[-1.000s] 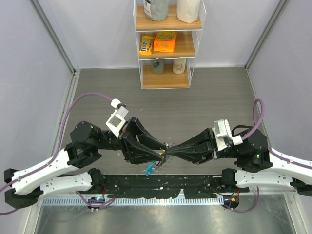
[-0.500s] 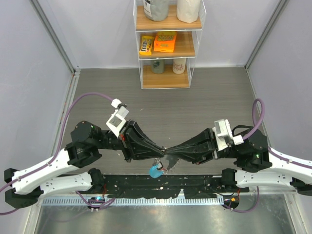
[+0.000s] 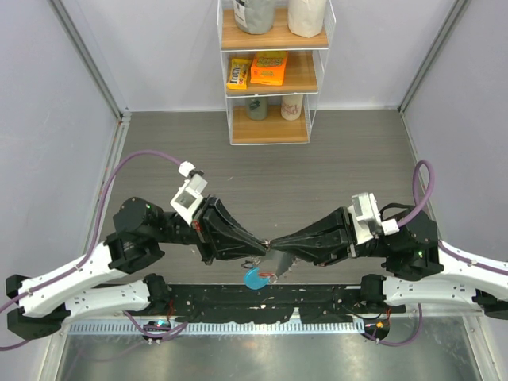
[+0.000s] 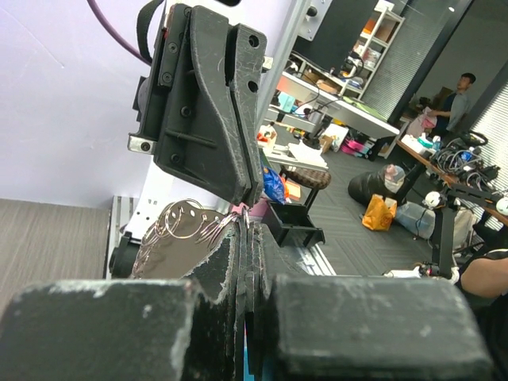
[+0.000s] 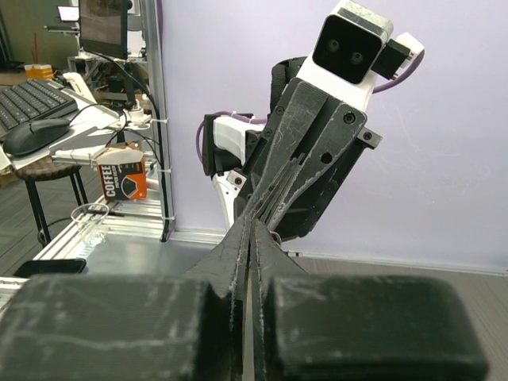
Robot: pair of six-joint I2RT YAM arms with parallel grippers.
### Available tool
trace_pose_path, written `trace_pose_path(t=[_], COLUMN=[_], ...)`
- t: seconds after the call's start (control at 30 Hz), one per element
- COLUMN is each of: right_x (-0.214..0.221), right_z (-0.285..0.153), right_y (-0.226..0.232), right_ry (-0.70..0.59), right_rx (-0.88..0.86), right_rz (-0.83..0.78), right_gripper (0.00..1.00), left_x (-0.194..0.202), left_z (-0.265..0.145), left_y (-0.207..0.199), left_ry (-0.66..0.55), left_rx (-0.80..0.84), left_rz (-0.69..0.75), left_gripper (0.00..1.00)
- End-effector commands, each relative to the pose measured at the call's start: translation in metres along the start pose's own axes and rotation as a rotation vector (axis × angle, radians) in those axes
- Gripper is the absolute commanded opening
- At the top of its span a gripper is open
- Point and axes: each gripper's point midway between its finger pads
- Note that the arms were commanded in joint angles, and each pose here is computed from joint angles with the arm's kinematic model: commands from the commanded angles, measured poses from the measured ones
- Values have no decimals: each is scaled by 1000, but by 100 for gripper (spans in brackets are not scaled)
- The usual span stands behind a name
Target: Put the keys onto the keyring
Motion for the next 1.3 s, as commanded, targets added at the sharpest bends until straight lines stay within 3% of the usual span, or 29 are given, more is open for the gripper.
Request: trace_pose_path(t=[0.0, 0.03, 0.17, 0.43, 0.73, 1.27], right_x=[-29, -30, -37, -14, 9, 18], right_z=[-6, -8, -19, -32, -14, -8], right_y=[-1, -1, 0, 11, 24, 22], right_ry=[-59, -59, -55, 115, 256, 281], right_rx=[16, 18, 32, -38, -174, -167], right_rz=[-19, -18, -18, -53, -53, -37], right_gripper=[10, 20, 39, 51, 44, 37], left_x=[-22, -22, -19, -8, 6, 8], left_z=[-4, -5, -5, -9, -3, -11], left_y=[-17, -17, -12, -10, -6, -2], left_ry=[-67, -67, -54, -33, 8, -27], left_rx=[40, 35, 14, 51, 118, 107], left_rz=[83, 85, 93, 231, 341, 454], left_gripper=[0, 0, 0, 0, 0, 0])
Point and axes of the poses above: each gripper's point midway between its finger pads, its own z axis out along the fingers, its own y axis along the line the jaws close on, x = y × z, and after that the axes turned 3 degrees about -z, right-handed
